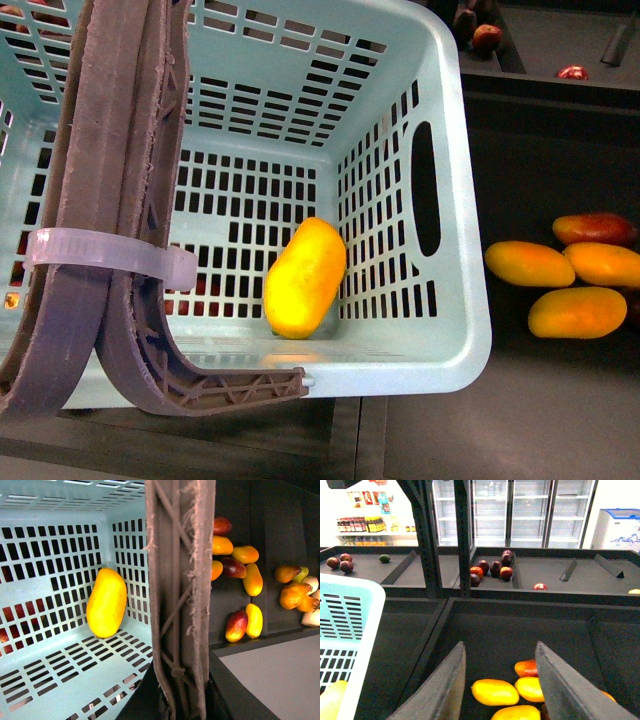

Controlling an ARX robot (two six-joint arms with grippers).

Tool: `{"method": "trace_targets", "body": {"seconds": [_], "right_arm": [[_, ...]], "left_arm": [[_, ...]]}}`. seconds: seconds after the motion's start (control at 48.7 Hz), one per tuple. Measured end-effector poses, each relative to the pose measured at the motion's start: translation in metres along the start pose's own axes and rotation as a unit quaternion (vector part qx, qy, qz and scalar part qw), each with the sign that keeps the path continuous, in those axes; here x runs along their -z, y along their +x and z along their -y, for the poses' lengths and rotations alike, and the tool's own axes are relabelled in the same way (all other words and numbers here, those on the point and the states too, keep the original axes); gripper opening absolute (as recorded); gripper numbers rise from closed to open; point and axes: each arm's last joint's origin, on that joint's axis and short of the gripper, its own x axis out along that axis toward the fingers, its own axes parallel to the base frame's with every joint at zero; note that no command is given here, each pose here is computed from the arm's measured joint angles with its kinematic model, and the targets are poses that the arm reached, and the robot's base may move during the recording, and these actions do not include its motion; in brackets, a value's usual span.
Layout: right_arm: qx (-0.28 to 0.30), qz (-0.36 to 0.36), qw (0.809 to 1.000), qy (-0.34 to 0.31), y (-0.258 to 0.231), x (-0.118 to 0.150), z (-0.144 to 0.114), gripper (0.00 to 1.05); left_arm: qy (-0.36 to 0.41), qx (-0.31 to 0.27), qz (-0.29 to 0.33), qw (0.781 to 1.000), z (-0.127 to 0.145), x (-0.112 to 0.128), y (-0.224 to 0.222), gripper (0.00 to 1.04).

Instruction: Pick mango and avocado into basket

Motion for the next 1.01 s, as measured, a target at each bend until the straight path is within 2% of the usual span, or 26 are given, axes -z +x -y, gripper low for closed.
{"method": "trace_targets", "body": {"seconds": [0.185,0.328,0.41,1.005], "right_arm": [[0.000,0.000,1.000,0.000,0.0000,0.0000,0.0000,0.72],[0.002,0.000,1.000,0.000,0.0000,-0.0001,0.0001,0.99],[0.002,0.001,1.000,0.000,-0.0002,-0.0003,0.0002,0.96],[0.001,-0.002,1.000,0.000,-0.0001,0.0004,0.0002,0.97]], "left_arm": [[0.000,0.000,0.000,1.000,0.0000,0.0000,0.0000,0.10],[0.003,0.004,-0.002,1.000,0.0019,0.0008,0.0004,0.10],[0.004,0.012,-0.005,1.000,0.0035,0.0011,0.0004,0.10],[0.001,0.002,0.002,1.000,0.0011,-0.0004,-0.0011,0.10]]}}
